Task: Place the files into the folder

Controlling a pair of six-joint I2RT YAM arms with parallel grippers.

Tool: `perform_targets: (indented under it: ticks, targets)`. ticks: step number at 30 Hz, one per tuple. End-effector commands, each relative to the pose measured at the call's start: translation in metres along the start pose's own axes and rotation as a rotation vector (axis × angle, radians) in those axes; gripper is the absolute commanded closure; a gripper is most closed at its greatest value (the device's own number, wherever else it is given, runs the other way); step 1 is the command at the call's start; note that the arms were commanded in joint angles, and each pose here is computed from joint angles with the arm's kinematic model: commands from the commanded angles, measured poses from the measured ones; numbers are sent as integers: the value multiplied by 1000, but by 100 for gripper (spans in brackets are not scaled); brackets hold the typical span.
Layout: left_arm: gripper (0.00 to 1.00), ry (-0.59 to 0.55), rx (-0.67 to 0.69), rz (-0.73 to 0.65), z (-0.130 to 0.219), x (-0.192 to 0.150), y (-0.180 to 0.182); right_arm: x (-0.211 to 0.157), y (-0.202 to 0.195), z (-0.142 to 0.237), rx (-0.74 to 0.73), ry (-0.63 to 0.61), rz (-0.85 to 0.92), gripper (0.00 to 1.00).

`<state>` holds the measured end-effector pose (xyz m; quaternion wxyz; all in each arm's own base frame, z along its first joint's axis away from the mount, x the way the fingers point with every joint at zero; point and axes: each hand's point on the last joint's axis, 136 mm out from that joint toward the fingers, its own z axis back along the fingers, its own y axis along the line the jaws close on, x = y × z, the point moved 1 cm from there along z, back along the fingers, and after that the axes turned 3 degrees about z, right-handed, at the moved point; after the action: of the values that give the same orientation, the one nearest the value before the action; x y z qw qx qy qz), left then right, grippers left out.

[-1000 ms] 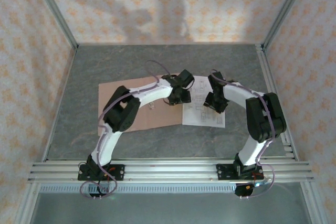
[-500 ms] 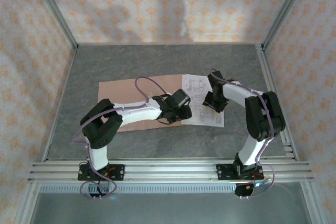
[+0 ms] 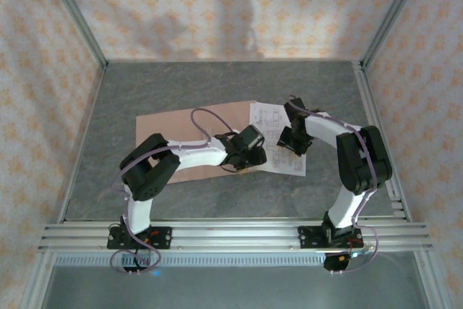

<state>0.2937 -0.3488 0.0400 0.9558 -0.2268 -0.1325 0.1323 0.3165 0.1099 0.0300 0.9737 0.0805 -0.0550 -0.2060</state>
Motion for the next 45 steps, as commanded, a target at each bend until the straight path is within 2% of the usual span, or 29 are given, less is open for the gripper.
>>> perform_targets:
  ticks: [1,18,23,26,34,41,45]
  targets:
    - [41,-4,0,-2,-5,0,1,-14,-7,-11,-41,65,-8,52]
    - [43,-77,7,-40,35,18,-13,-13,-10,-12,-58,61,-2,52]
    - [43,-55,3,-53,31,15,-18,-14,-10,-12,-56,62,-4,52]
    - [43,-52,57,-57,29,15,-8,-13,-10,-12,-55,61,-5,52]
    - [43,-37,7,-59,22,12,-17,-14,-9,-13,-52,62,-5,52]
    - [57,-55,-76,-47,22,15,-30,-13,-9,-15,-53,66,-2,52]
    - [62,-19,-38,-49,10,8,-23,-13,-9,-14,-54,65,-2,52]
